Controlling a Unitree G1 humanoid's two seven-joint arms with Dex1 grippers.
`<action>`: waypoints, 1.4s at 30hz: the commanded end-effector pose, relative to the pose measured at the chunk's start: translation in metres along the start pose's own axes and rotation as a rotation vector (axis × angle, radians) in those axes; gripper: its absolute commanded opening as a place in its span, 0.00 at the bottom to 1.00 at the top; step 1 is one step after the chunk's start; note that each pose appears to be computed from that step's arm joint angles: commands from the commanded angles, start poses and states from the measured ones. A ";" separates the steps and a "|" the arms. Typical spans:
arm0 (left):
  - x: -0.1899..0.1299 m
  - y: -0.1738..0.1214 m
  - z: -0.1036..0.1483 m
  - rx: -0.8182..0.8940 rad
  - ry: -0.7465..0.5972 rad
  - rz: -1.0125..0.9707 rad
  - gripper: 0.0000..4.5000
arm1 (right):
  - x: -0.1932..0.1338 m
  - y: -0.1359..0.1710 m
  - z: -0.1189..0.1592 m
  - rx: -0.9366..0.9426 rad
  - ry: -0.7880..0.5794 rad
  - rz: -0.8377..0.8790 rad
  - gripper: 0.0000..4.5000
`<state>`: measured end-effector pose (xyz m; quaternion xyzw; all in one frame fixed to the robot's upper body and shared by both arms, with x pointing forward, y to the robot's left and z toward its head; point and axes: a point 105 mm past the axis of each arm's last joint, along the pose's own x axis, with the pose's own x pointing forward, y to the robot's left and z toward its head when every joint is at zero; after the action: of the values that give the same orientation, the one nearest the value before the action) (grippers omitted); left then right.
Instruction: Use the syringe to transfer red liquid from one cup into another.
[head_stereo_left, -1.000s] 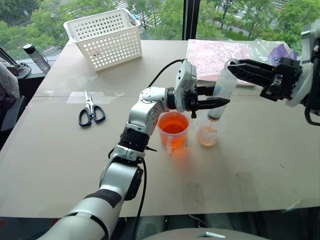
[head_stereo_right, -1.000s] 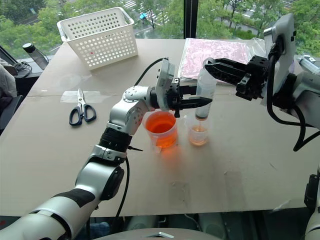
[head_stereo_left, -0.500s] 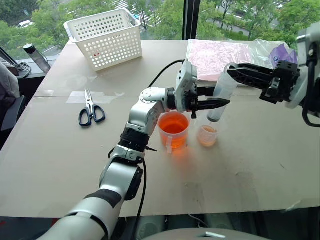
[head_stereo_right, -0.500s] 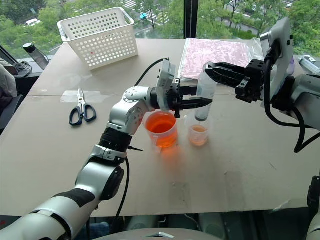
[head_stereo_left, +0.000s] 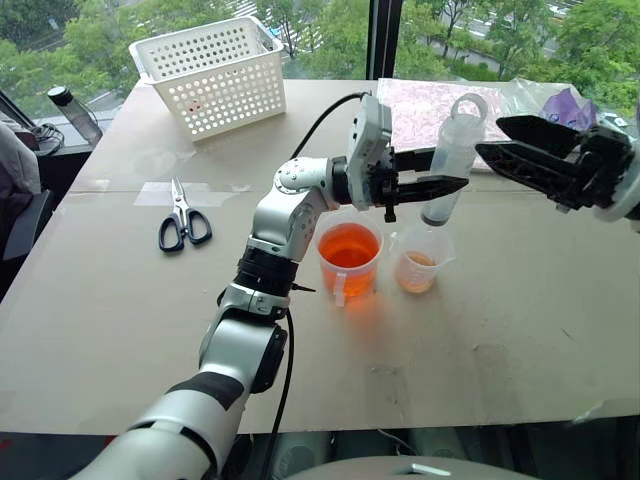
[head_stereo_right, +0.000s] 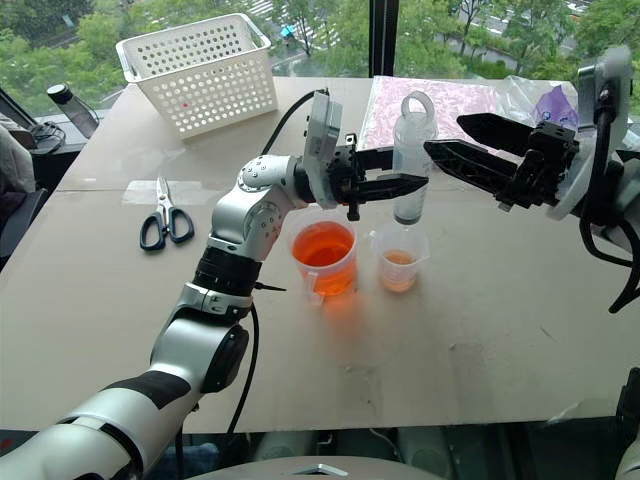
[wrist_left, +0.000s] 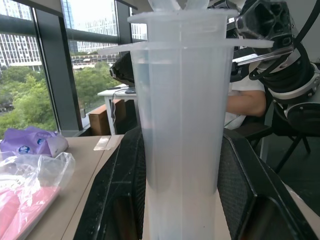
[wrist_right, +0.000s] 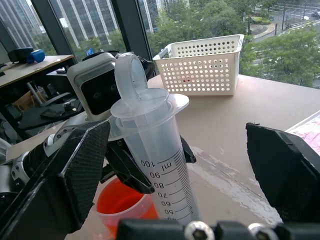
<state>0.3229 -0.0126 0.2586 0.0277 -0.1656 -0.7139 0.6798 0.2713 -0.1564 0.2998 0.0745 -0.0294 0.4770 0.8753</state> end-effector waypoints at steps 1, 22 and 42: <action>0.004 -0.002 0.019 0.058 -0.048 -0.021 0.31 | -0.009 0.013 0.013 -0.028 -0.082 0.065 0.98; 0.007 -0.006 0.017 0.052 -0.049 -0.030 0.31 | 0.047 0.023 -0.006 -0.134 -0.065 0.119 0.93; 0.007 -0.001 0.022 0.067 -0.071 0.009 0.60 | 0.046 0.022 -0.004 -0.136 -0.082 0.112 0.49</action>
<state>0.3215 -0.0151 0.2628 0.0135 -0.1751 -0.7099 0.6821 0.2866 -0.1085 0.2935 0.0324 -0.0807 0.5032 0.8598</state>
